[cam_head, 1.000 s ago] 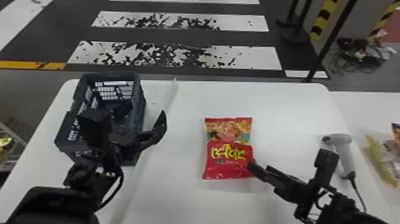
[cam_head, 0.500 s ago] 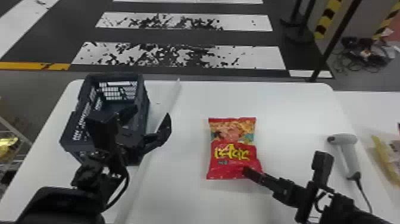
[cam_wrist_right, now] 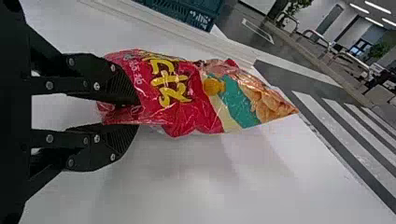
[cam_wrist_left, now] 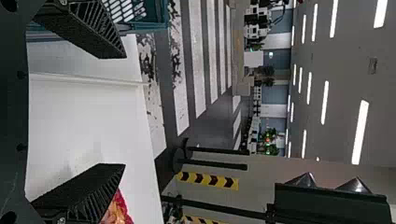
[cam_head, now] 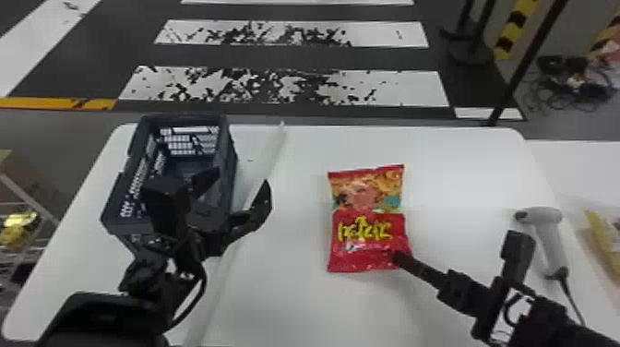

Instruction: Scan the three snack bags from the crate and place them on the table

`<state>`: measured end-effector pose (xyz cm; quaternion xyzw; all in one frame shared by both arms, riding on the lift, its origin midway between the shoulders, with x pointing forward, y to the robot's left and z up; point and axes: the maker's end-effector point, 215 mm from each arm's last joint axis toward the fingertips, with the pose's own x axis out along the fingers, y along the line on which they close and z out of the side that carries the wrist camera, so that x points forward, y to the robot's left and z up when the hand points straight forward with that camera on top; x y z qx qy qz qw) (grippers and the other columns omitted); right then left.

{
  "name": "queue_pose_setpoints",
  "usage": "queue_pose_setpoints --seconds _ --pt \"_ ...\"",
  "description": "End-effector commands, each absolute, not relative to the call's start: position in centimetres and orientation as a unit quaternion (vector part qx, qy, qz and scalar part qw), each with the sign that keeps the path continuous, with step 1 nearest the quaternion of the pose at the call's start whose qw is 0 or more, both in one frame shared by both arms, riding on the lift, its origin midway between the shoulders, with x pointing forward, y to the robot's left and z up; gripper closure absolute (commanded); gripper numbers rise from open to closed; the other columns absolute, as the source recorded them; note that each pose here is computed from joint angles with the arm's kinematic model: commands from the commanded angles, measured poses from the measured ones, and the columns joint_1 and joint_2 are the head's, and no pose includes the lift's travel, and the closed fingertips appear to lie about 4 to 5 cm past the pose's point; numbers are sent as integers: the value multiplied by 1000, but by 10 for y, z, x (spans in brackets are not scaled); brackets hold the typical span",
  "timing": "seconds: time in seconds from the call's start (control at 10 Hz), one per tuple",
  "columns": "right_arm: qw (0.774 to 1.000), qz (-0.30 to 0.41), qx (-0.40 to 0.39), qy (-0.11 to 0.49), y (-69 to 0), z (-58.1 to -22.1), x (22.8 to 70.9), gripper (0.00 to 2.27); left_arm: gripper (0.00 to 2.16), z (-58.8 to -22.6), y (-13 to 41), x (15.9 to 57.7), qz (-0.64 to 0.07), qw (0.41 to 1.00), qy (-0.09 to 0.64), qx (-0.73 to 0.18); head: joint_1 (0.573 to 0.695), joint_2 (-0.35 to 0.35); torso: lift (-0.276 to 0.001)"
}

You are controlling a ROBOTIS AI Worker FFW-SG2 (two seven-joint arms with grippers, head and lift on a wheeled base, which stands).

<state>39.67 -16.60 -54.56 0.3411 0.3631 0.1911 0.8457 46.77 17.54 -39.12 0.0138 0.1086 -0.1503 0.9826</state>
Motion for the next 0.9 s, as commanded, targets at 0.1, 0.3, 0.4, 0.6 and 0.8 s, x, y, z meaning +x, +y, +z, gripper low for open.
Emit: queue_pose_setpoints --seconds 0.1,0.3,0.4,0.6,0.8 --pt "864 181 333 331 -192 -519 414 2253 39 -387 174 468 -151 983 104 13 695 2 -62" --pt "895 171 293 289 -225 -472 430 2253 39 -385 173 469 -145 984 103 11 695 -23 -62" --pt "913 164 256 272 -237 -450 438 2253 39 -386 174 469 -138 985 103 12 695 -43 -62" --pt "943 148 139 262 -250 -429 446 2253 39 -385 175 471 -129 986 102 11 695 -77 -62" --pt "961 128 -12 244 -242 -427 457 2253 39 -386 175 471 -129 986 101 11 695 -94 -62"
